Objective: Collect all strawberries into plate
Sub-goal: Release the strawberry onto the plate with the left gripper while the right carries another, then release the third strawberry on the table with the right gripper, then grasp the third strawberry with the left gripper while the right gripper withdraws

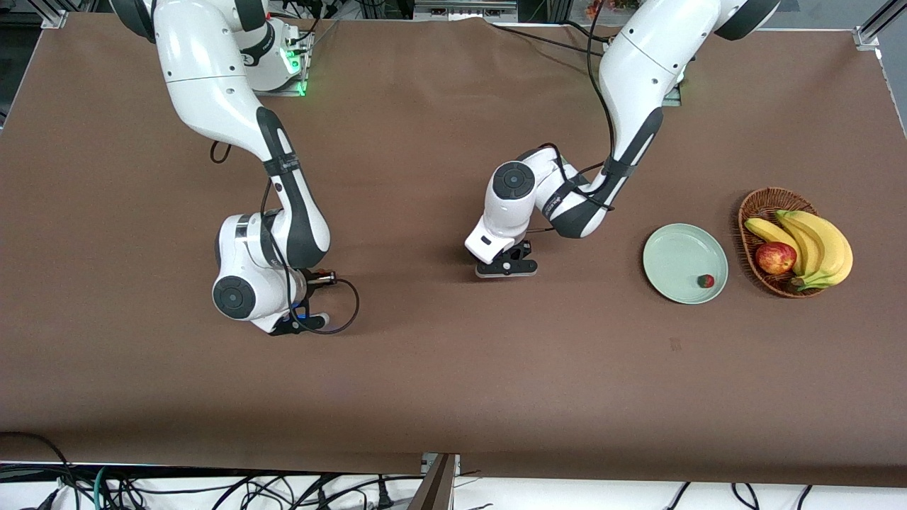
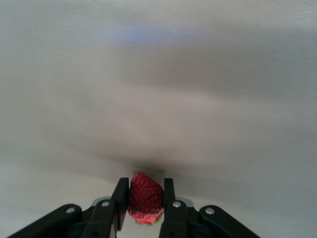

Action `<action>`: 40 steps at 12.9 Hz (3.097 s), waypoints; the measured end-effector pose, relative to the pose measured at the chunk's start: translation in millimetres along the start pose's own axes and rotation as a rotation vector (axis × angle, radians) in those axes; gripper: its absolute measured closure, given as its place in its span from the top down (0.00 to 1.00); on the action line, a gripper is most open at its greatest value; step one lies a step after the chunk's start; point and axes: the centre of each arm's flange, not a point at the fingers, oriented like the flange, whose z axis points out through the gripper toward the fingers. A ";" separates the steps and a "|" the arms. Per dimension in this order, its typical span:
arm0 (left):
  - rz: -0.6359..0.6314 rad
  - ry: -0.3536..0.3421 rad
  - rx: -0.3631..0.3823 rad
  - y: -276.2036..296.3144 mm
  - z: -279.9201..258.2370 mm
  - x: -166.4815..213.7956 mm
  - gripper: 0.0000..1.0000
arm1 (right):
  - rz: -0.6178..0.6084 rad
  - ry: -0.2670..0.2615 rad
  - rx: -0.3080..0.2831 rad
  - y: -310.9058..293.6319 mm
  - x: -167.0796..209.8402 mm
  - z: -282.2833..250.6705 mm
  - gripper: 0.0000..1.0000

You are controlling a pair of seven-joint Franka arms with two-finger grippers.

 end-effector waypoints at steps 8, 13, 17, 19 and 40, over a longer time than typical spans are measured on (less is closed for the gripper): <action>0.014 0.037 0.059 -127.1 -46.8 80.7 0.34 | 0.329 0.040 0.213 -187.2 -27.2 -8.9 0.32; 0.205 -0.080 0.037 -299.0 -61.3 92.4 0.34 | 0.563 0.176 0.451 -288.7 -42.9 17.7 0.32; 0.346 -0.208 0.017 -399.7 -24.5 59.2 0.34 | 0.732 0.259 0.595 -351.2 -56.5 51.3 0.32; 0.372 -0.255 0.009 -423.1 -15.0 41.1 0.34 | 0.744 0.284 0.619 -366.4 -59.7 71.7 0.39; 0.060 -0.094 -0.134 -130.3 -43.0 41.6 1.00 | 0.477 0.198 0.193 -185.8 -15.1 -82.7 1.00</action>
